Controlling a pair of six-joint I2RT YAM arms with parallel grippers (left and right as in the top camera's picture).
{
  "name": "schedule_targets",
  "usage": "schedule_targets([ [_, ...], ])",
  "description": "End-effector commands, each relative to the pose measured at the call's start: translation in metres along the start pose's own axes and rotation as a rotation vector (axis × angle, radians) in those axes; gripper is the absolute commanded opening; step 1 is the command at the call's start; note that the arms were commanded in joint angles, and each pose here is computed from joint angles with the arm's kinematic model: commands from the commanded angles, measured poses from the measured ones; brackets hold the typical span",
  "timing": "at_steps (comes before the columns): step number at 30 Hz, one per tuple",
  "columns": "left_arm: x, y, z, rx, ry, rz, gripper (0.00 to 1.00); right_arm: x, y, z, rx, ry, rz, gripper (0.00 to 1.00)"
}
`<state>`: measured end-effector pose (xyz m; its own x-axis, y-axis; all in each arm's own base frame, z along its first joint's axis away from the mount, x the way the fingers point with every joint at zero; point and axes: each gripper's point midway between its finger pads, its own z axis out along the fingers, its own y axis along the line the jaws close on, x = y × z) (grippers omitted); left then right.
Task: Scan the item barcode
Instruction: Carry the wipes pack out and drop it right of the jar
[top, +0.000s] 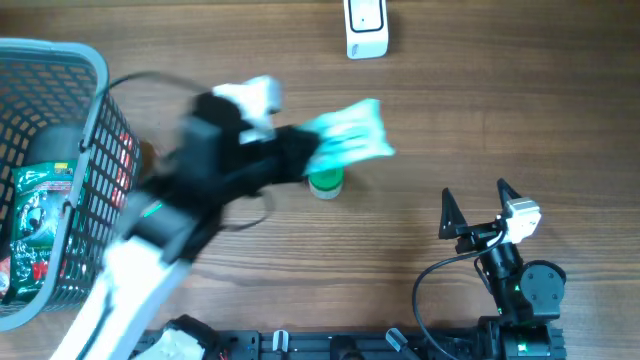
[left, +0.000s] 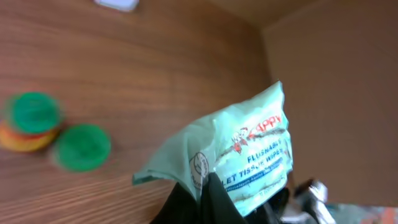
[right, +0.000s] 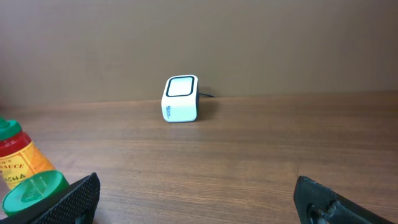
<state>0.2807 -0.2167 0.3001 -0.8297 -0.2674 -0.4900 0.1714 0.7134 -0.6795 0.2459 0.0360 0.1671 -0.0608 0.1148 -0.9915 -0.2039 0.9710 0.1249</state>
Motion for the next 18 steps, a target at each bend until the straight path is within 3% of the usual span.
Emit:
schedule_targets([
  [1,0.022,0.017,0.086,-0.142,0.061,-0.113,0.04,-0.001,0.000,0.000,0.003,-0.006,-0.014,1.00],
  [4,0.047,0.024,0.148,-0.167,0.120,-0.183,0.04,-0.001,0.000,0.000,0.003,-0.006,-0.014,1.00],
  [7,0.071,0.062,0.188,-0.325,0.107,-0.341,0.04,-0.001,0.001,0.000,-0.002,-0.006,-0.014,1.00],
  [11,0.092,0.095,0.206,-0.463,0.084,-0.446,0.04,-0.001,0.005,0.000,-0.016,-0.004,-0.014,1.00],
  [16,0.100,0.102,0.203,-0.529,0.053,-0.445,0.05,-0.001,0.005,0.000,-0.017,-0.004,-0.015,1.00],
  [18,0.105,0.100,0.203,-0.531,0.064,-0.438,0.13,-0.001,0.005,0.000,-0.017,-0.004,-0.014,1.00],
])
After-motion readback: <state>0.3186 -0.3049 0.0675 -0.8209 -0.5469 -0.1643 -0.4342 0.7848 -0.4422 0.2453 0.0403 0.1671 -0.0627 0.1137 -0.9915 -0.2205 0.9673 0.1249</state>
